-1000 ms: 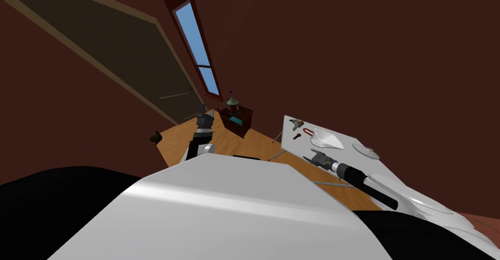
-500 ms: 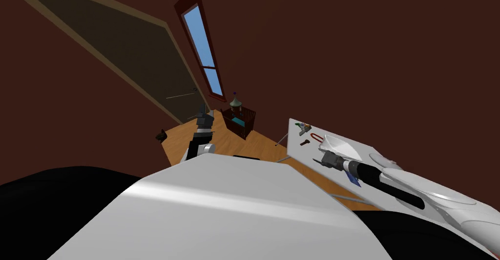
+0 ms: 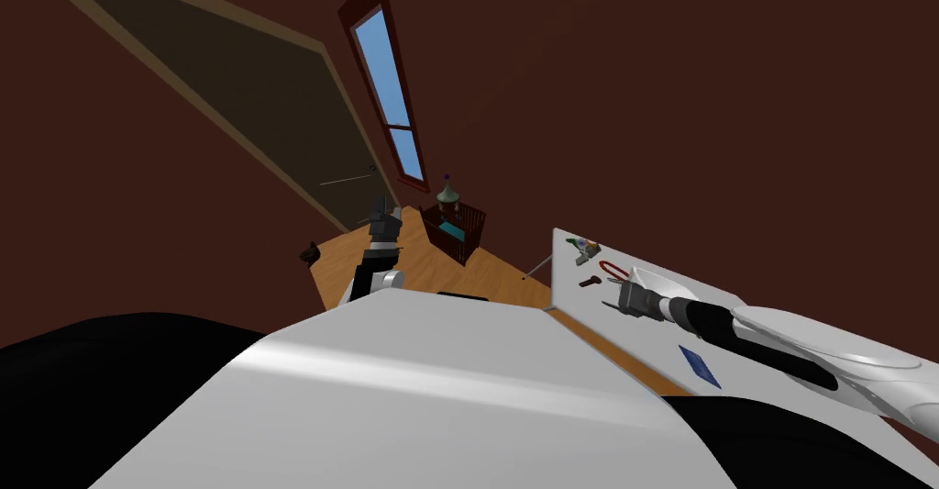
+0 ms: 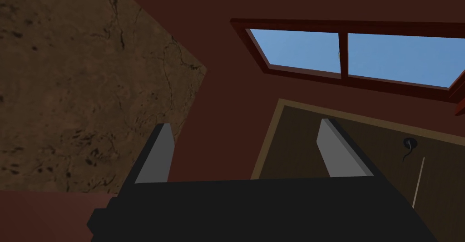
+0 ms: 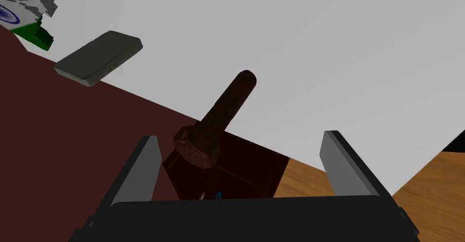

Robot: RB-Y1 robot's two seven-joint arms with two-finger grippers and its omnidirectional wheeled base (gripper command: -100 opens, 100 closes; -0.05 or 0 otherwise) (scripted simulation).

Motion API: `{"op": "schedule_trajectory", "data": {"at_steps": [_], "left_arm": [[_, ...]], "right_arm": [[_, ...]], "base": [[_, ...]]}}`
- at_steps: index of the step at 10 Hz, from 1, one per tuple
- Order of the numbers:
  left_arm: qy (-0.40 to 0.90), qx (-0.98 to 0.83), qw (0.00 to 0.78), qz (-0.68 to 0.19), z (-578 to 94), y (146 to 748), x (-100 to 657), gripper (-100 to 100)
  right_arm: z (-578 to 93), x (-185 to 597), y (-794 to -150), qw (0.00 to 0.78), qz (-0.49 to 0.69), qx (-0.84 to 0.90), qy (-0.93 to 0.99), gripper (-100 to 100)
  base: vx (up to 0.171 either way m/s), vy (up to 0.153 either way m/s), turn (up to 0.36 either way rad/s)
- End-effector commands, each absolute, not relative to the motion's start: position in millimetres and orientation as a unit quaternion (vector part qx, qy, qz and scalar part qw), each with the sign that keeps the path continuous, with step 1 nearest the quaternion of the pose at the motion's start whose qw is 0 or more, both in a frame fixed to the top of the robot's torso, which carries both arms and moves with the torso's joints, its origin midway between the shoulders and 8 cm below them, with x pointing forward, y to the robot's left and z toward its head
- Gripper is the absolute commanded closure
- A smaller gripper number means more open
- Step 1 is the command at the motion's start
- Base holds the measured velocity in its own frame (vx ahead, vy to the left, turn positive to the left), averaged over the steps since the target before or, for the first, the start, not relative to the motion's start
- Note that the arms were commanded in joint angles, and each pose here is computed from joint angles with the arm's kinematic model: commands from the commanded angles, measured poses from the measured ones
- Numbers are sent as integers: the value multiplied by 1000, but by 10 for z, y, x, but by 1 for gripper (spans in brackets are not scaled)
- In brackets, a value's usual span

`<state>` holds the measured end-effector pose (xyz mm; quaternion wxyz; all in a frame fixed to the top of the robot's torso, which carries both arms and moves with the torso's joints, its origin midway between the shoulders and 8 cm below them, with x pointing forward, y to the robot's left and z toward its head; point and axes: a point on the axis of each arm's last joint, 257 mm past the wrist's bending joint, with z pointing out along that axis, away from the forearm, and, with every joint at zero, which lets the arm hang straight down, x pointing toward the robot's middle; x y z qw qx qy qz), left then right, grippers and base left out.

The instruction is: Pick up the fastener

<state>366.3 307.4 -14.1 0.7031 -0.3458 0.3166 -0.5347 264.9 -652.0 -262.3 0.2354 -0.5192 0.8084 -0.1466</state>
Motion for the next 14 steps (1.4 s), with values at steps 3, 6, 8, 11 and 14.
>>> {"op": "schedule_trajectory", "data": {"at_steps": [3, 6, 8, 11, 14], "left_arm": [[317, -346, 703, -535, -140, 3074, 3663, 0], [317, -346, 703, -535, -140, 3074, 3664, 0], [317, -346, 703, -535, -140, 3074, 3664, 0], [317, -346, 703, -535, -140, 3074, 3664, 0], [317, -346, 703, -535, -140, 3074, 3664, 0]], "right_arm": [[-2525, 2642, -6653, 209, -159, -544, 797, -100], [-2558, 2712, -6556, 206, -162, -544, 797, -100], [-2603, 2760, -6432, 204, -160, -543, 799, -100], [-2644, 2805, -6323, 203, -162, -539, 801, -100], [-2686, 2848, -6195, 204, -164, -535, 803, -100]], "base": [[62, 51, 52], [-11, -25, 23], [-32, -81, 39], [-22, -51, 23], [-29, -59, 33]]}}
